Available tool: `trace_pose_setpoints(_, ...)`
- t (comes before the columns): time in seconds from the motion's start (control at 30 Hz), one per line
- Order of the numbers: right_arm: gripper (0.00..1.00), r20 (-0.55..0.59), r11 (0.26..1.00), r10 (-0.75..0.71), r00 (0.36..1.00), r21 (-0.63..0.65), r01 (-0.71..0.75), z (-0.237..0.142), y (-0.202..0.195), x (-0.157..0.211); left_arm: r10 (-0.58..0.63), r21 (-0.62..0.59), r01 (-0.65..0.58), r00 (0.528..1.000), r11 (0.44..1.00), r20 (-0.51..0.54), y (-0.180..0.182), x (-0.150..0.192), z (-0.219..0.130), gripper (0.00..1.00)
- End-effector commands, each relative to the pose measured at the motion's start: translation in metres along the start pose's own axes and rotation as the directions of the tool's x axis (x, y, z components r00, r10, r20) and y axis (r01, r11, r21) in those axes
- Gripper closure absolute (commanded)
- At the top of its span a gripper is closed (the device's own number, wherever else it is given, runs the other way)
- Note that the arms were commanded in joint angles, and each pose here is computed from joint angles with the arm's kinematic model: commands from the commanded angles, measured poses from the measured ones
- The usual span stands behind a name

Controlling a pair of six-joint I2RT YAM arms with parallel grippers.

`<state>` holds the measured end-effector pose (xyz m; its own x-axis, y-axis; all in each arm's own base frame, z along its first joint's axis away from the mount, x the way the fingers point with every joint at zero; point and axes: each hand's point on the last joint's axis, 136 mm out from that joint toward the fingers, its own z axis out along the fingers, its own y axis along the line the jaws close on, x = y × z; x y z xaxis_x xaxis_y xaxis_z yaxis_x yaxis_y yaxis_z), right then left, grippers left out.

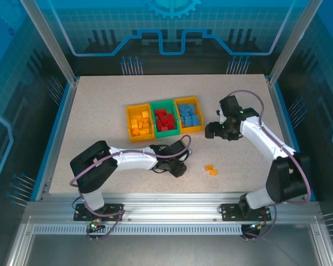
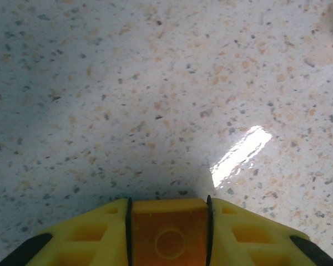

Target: Sort the legos into containers by color

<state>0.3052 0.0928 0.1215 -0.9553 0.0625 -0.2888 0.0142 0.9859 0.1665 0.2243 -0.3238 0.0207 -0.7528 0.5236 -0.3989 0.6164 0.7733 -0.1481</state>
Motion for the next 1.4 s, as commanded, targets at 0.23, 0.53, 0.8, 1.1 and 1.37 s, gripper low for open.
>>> trace_pose_setpoints(0.23,0.17,-0.023,0.995,-0.064,0.998,-0.072,0.062,0.01,0.017,0.061,-0.163,-0.156,0.207,0.953,0.966,0.255,0.102,-0.076,-0.093,0.67)
trace_pose_setpoints(0.53,0.16,-0.151,0.987,-0.158,0.976,-0.041,0.154,0.036,0.029,0.108,-0.38,-0.216,0.48,0.844,0.85,0.379,0.205,-0.09,-0.134,0.63)
trace_pose_setpoints(0.8,0.19,-0.235,0.973,-0.219,0.947,0.014,0.228,0.054,0.032,0.123,-0.526,-0.182,0.6,0.783,0.779,0.332,0.242,-0.076,-0.117,0.64)
trace_pose_setpoints(1.1,0.25,-0.294,0.969,-0.222,0.93,0.039,0.244,0.062,0.028,0.135,-0.6,-0.157,0.652,0.75,0.742,0.278,0.247,-0.068,-0.098,0.57)
trace_pose_setpoints(1.37,0.38,-0.321,0.963,-0.239,0.916,0.045,0.267,0.068,0.03,0.137,-0.603,-0.137,0.662,0.736,0.737,0.309,0.245,-0.074,-0.11,0.36)
